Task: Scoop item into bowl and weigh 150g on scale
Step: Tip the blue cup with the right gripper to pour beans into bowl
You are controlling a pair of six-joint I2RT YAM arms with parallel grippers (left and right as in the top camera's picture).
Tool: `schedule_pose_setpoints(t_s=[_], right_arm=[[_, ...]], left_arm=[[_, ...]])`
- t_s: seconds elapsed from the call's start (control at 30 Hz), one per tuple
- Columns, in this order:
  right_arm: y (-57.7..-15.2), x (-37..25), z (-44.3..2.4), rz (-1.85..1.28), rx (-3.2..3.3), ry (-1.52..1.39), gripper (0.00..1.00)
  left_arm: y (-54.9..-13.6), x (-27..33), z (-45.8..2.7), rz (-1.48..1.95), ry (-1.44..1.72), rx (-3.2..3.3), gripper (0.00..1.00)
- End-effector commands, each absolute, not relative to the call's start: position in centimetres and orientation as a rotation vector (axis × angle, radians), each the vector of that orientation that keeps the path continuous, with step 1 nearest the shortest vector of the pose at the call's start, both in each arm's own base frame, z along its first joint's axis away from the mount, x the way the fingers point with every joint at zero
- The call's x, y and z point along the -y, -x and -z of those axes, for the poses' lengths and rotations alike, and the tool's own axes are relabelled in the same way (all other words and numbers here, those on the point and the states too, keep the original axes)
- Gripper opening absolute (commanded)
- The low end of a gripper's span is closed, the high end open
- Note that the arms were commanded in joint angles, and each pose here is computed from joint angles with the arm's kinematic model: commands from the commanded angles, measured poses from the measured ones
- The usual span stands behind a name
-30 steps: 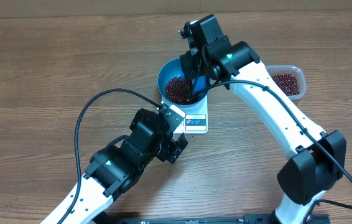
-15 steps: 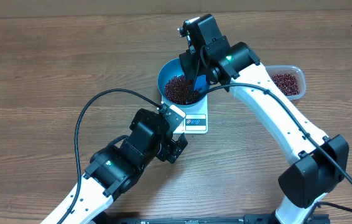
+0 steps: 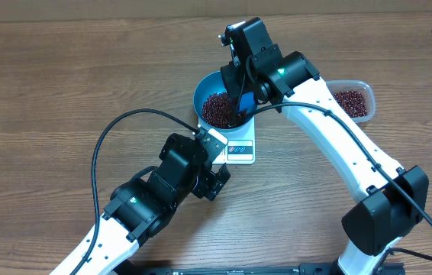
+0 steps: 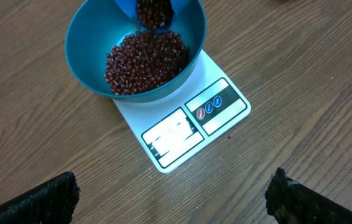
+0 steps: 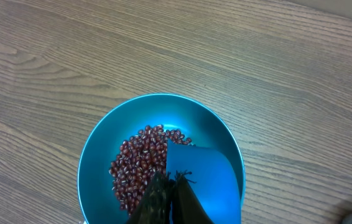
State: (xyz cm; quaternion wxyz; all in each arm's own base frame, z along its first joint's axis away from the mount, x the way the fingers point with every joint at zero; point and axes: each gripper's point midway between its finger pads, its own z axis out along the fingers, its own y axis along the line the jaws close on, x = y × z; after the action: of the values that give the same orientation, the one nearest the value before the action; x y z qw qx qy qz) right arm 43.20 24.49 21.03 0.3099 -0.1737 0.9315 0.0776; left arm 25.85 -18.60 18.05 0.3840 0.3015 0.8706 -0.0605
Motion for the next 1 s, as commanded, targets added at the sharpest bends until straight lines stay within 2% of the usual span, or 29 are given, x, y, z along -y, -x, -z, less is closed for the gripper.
schedule_pose_setpoints(t_s=[0.0,0.53,0.97], right_arm=[[-43.24,-24.65,-25.13,-0.229,-2.366,0.444,0.04],[-43.42,-24.30,-25.15,-0.200,-2.362,0.440,0.04],[-42.88,-25.27,-25.17,-0.172,-2.334,0.552,0.04]], left_arm=[[-25.99,18.37,-17.77,0.143,-0.748,-2.230,1.00],[-25.99,18.38,-17.76,0.143,-0.749,-2.230,1.00],[-25.99,18.38,-17.76,0.143,-0.749,-2.230,1.00]])
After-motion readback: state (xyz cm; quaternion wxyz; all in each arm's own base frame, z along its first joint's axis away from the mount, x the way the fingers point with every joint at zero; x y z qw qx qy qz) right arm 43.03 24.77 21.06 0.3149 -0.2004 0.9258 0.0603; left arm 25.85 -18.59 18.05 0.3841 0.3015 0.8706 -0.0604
